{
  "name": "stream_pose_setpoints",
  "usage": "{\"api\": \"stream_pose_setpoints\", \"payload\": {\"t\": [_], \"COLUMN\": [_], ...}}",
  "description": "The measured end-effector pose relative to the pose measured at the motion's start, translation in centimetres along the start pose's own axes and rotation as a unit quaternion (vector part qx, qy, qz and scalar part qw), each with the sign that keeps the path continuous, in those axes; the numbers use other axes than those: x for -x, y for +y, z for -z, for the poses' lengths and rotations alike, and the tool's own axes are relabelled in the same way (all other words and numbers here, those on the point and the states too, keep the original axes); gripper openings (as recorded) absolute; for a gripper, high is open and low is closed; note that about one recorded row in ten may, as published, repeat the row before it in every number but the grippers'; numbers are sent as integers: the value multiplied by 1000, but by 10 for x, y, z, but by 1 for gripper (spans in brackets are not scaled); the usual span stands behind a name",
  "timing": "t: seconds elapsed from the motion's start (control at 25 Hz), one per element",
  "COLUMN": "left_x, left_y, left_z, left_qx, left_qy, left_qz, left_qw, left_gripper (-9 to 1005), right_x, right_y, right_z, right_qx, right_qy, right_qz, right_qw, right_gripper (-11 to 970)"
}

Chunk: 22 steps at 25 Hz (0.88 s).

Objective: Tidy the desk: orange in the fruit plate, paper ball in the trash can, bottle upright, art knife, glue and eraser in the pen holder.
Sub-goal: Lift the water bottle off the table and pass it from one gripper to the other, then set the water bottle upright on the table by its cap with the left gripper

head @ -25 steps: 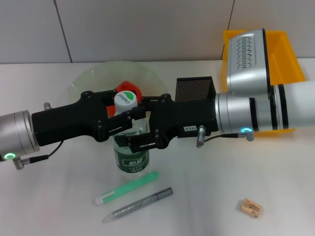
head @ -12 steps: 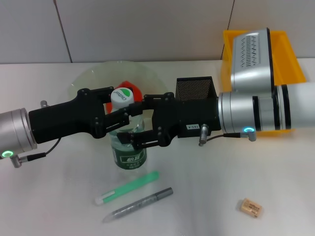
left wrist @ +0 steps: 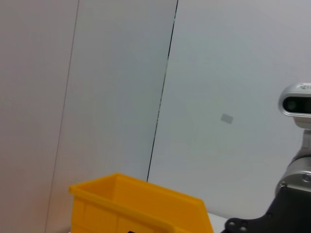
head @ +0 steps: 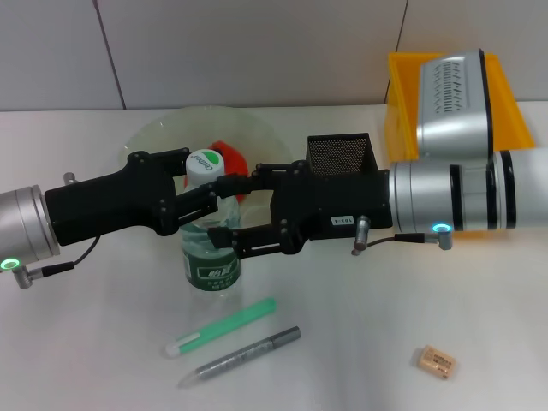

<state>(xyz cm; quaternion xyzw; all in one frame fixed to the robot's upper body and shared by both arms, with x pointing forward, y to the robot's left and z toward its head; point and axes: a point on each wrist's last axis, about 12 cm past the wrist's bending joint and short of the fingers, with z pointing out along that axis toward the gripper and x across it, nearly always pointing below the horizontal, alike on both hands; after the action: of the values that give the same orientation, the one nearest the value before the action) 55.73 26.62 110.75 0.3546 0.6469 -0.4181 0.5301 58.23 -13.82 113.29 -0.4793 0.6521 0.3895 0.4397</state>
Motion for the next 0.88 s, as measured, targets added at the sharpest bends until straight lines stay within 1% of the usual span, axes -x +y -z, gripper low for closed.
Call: {"api": "stream_pose_setpoints", "payload": {"t": [0.16, 0.32, 0.56, 0.76, 0.88], "left_x": [0, 2, 2, 4, 5], "left_y": [2, 5, 9, 11, 12], "left_z": [1, 6, 27, 44, 49], "left_qx": [5, 14, 44, 70, 83], "left_qy": [2, 4, -2, -6, -13], "left_qz": [-1, -1, 5, 2, 1], "left_qw": [1000, 1000, 999, 998, 996], "left_gripper": [444, 446, 449, 452, 454], "right_x": [-1, -5, -21, -38, -49], "right_y": [3, 4, 0, 2, 5], "right_z": [4, 15, 43, 69, 80], "right_qx": [4, -8, -45, -73, -84], "right_qy": [-4, -11, -25, -37, -41], "right_qz": [1, -4, -38, -65, -81], "right_qw": [1000, 1000, 998, 995, 992], "right_gripper": [809, 809, 809, 809, 809]}}
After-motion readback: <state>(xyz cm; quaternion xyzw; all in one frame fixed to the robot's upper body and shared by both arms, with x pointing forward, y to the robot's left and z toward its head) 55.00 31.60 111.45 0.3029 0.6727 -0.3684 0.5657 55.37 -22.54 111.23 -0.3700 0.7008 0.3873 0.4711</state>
